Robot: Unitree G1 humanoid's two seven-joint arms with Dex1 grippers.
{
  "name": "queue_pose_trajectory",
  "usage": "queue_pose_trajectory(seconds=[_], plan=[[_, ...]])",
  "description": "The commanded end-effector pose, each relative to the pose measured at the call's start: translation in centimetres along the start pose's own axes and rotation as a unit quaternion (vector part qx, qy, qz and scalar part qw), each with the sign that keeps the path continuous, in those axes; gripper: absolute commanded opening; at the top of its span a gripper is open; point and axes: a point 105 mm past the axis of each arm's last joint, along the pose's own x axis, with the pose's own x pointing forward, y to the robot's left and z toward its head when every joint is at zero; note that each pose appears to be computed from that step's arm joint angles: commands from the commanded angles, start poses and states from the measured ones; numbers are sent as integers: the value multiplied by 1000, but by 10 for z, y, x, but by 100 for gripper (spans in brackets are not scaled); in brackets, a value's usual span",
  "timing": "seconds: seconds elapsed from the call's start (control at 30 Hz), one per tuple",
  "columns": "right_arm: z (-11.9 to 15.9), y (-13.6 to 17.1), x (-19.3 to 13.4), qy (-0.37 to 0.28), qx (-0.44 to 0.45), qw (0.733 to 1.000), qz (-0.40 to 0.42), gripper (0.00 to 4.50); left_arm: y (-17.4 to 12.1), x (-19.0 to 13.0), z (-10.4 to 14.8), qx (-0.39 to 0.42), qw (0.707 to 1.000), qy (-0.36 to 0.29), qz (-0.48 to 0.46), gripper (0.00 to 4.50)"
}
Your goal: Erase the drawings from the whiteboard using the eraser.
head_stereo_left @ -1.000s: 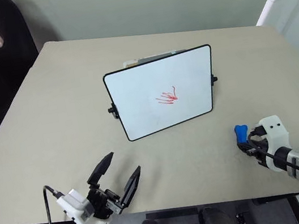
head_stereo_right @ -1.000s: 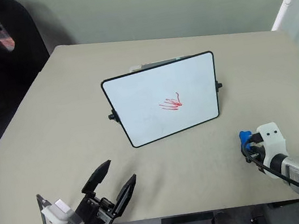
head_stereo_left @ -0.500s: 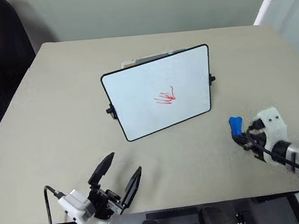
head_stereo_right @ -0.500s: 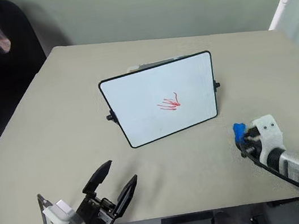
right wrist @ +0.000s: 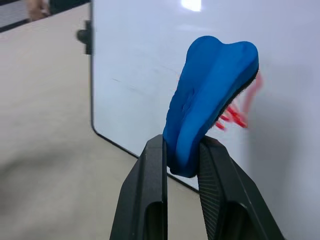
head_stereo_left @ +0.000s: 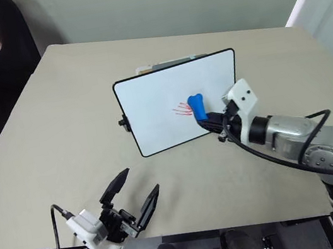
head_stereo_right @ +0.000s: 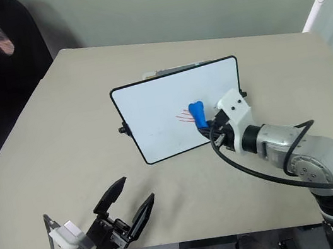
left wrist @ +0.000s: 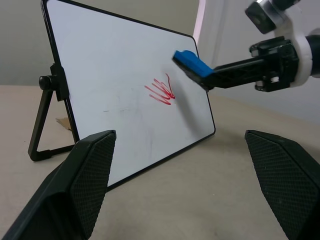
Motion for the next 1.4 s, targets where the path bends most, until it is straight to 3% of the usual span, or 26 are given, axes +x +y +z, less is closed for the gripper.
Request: queue_pose_trajectory(seconds=[0.03,0.67,0.97,1.17,1.27,1.4], plan=[[8,-4,6,-15,-19,1000,3,61,-3,2,9,13,1000,-15,-5,450],[18,-45,26,-38,5,997,-61,61,0,1,9,11,1000,-14,0,450],[-34,-31,31,49,33,998,-28,61,1,0,9,11,1000,-15,3,450],[-46,-25,30,75,40,996,-13,61,4,0,10,13,1000,-15,5,450],[-38,-31,30,62,32,997,-21,61,5,0,10,13,1000,-15,7,450],[0,-46,27,5,24,999,-42,61,6,0,10,14,1000,-16,7,450]])
